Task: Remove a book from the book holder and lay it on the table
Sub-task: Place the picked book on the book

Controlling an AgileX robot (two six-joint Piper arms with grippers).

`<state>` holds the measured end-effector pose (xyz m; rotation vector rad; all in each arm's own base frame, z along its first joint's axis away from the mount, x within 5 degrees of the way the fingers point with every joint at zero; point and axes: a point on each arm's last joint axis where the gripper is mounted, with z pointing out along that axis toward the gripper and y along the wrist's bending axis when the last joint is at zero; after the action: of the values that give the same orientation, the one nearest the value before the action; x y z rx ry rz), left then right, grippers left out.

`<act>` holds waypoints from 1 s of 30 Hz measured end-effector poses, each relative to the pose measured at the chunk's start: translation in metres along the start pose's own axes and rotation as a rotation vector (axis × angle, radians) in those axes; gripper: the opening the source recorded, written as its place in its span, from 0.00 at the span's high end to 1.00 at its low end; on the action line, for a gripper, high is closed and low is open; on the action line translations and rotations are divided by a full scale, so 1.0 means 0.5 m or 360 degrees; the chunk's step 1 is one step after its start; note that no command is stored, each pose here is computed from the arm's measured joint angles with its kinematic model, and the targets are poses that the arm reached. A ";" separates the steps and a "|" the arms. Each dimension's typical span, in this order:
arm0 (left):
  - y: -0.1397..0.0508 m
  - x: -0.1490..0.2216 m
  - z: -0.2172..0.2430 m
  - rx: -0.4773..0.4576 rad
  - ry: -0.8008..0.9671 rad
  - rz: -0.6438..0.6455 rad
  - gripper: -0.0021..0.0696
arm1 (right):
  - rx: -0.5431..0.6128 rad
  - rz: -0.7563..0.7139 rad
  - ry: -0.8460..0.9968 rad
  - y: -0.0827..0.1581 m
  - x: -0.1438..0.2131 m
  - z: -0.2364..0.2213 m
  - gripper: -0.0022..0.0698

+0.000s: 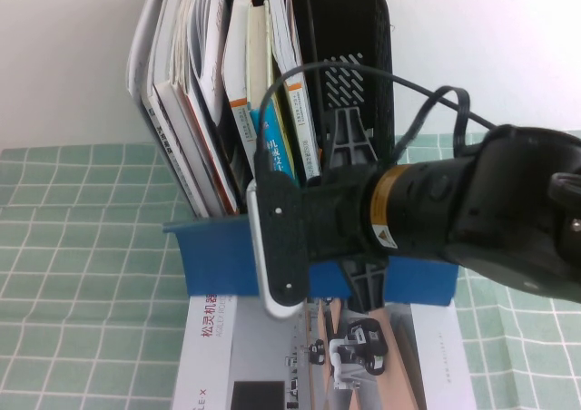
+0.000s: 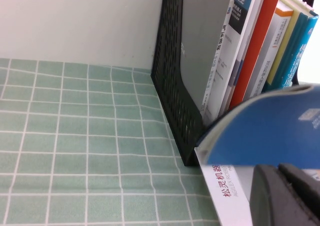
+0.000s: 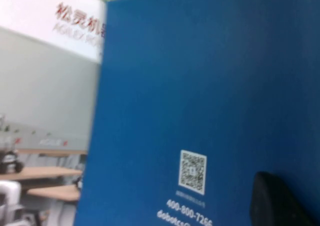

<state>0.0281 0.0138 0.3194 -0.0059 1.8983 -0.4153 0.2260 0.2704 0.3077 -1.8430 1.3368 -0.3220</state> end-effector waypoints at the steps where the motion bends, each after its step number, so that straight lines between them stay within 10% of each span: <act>1: 0.000 0.000 0.000 0.0000 0.0000 0.0002 0.97 | 0.0004 -0.0009 0.0001 -0.002 -0.001 0.002 0.94; 14: 0.001 0.001 0.000 -0.0005 0.0007 0.0009 0.97 | -0.0083 0.0018 0.0098 0.001 0.005 0.004 0.94; 30: 0.001 0.002 0.000 -0.0012 0.0015 0.0009 0.97 | -0.0697 0.0072 -0.0257 0.070 -0.038 -0.004 0.86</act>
<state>0.0279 0.0143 0.3184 -0.0033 1.9085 -0.4051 0.1936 0.2824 0.2882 -2.1365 1.4116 0.1563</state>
